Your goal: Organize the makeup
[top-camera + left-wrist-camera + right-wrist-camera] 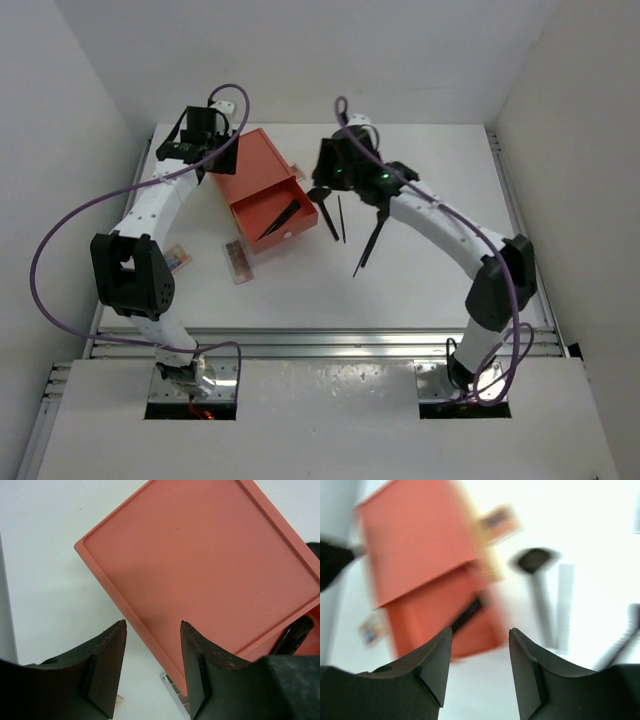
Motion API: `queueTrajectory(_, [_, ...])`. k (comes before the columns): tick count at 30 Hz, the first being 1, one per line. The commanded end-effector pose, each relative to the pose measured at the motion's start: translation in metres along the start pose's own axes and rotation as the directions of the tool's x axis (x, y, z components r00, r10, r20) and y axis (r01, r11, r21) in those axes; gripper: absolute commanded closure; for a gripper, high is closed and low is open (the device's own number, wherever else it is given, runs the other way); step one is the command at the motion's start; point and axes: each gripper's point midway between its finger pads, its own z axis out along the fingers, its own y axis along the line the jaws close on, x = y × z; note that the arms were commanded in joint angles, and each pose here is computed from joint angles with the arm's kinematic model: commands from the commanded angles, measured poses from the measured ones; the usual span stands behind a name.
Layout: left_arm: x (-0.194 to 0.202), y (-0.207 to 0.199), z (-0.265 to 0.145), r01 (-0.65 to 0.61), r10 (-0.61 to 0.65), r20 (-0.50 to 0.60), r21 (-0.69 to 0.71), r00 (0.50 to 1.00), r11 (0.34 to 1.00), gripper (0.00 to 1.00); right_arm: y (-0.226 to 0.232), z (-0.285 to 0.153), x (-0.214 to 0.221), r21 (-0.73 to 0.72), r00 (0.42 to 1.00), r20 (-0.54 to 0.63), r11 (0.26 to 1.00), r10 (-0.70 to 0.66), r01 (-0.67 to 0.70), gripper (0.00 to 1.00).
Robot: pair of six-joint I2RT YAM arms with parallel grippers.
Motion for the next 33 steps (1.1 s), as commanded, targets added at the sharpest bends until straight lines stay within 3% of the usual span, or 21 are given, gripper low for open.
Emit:
queueTrajectory(1, [-0.026, 0.01, -0.012, -0.002, 0.003, 0.074, -0.01, 0.997, 1.0, 0.47, -0.101, -0.017, 0.022, 0.228, 0.984, -0.169, 0.969, -0.051, 0.09, 0.5])
queueTrajectory(5, [-0.026, 0.015, -0.011, -0.009, 0.01, 0.073, -0.018, 0.997, 1.0, 0.47, -0.164, -0.017, 0.07, 0.353, 0.95, -0.3, 0.935, 0.084, 0.029, 0.58])
queueTrajectory(9, [-0.023, 0.015, -0.012, -0.019, 0.02, 0.064, -0.017, 0.998, 1.0, 0.47, -0.202, -0.007, 0.09, 0.432, 0.915, -0.362, 0.902, 0.179, -0.005, 0.58])
queueTrajectory(13, [-0.021, 0.016, -0.016, -0.028, 0.029, 0.065, -0.018, 0.997, 0.999, 0.46, -0.209, 0.015, 0.102, 0.424, 0.882, -0.419, 0.905, 0.215, -0.019, 0.58])
queueTrajectory(23, [-0.008, 0.022, -0.012, -0.034, 0.035, 0.031, -0.041, 0.999, 0.999, 0.46, -0.228, 0.034, 0.133, 0.486, 0.833, -0.471, 0.873, 0.29, -0.029, 0.71])
queueTrajectory(33, [-0.008, 0.027, -0.009, -0.014, 0.015, 0.031, -0.037, 0.999, 0.999, 0.46, -0.24, 0.036, 0.153, 0.526, 0.8, -0.488, 0.849, 0.35, -0.051, 0.71])
